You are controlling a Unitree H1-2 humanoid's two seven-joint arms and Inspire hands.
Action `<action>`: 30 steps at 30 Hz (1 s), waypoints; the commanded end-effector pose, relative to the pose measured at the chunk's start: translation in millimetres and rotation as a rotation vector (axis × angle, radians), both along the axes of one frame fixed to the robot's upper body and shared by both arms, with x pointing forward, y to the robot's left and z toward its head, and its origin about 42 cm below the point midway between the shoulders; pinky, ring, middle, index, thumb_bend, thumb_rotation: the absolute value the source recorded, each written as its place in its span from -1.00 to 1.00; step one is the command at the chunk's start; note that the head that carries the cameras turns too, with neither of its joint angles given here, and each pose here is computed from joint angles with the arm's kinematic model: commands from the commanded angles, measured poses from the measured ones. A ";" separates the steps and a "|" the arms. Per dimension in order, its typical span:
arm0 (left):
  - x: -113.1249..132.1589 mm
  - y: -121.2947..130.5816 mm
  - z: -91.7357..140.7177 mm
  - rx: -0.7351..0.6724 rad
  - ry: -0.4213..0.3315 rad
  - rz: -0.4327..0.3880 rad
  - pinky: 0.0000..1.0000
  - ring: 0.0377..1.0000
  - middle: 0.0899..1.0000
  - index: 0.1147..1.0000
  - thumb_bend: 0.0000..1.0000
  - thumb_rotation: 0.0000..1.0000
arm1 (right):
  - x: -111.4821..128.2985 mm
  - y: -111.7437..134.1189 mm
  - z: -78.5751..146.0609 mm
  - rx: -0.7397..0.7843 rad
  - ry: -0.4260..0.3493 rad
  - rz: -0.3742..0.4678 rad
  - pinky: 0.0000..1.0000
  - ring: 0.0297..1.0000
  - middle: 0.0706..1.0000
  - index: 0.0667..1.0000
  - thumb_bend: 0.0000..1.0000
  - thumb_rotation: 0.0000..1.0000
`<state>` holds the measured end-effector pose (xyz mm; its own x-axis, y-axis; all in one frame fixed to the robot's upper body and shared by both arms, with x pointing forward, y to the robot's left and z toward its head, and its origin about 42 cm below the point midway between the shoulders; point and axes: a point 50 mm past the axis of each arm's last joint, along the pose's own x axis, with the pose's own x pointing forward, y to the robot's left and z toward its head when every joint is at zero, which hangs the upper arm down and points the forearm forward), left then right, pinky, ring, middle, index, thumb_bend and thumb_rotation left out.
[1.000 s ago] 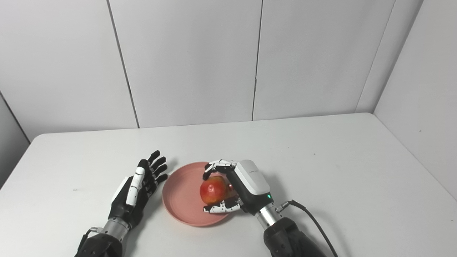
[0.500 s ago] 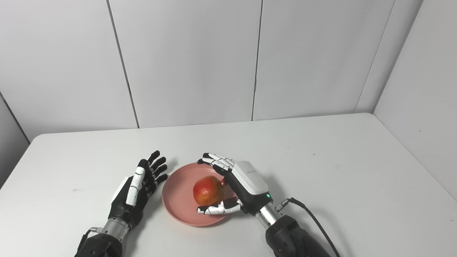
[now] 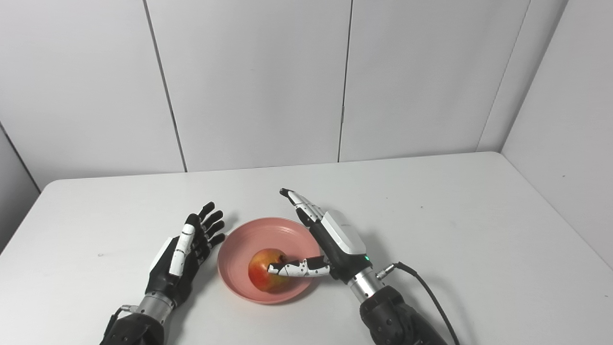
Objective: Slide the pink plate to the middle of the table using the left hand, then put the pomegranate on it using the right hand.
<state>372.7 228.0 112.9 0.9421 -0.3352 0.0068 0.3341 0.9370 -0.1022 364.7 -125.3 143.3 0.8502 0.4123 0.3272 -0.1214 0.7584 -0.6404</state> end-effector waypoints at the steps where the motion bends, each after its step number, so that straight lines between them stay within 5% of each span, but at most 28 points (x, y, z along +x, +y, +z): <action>1: 7.3 -1.7 15.1 0.010 -0.053 -0.003 0.85 0.90 0.90 0.89 0.33 0.97 | 6.5 4.1 21.4 0.089 -0.092 0.006 0.80 0.90 0.98 1.00 0.19 0.16; 9: 8.3 -4.0 15.3 0.018 -0.064 0.005 0.83 0.90 0.89 0.88 0.38 0.92 | 9.4 -3.8 20.3 0.268 0.068 -0.077 0.83 0.94 1.00 1.00 0.26 0.53; 17: 7.3 -11.4 16.1 0.017 -0.065 0.012 0.82 0.89 0.89 0.88 0.33 0.94 | 9.5 -13.8 23.4 0.312 0.145 -0.097 0.89 0.97 1.00 1.00 0.09 0.86; 30: 5.0 -27.6 17.8 0.004 -0.049 0.020 0.85 0.90 0.90 0.89 0.37 0.89 | 8.9 -31.5 21.6 0.375 0.231 -0.110 0.87 0.95 1.00 0.99 0.05 1.00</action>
<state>371.3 207.5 115.4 0.9517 -0.3071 -0.0012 0.3055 0.9470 -0.0994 369.1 -155.5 148.3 0.9607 0.2035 0.1889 -0.1415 0.9442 -0.2974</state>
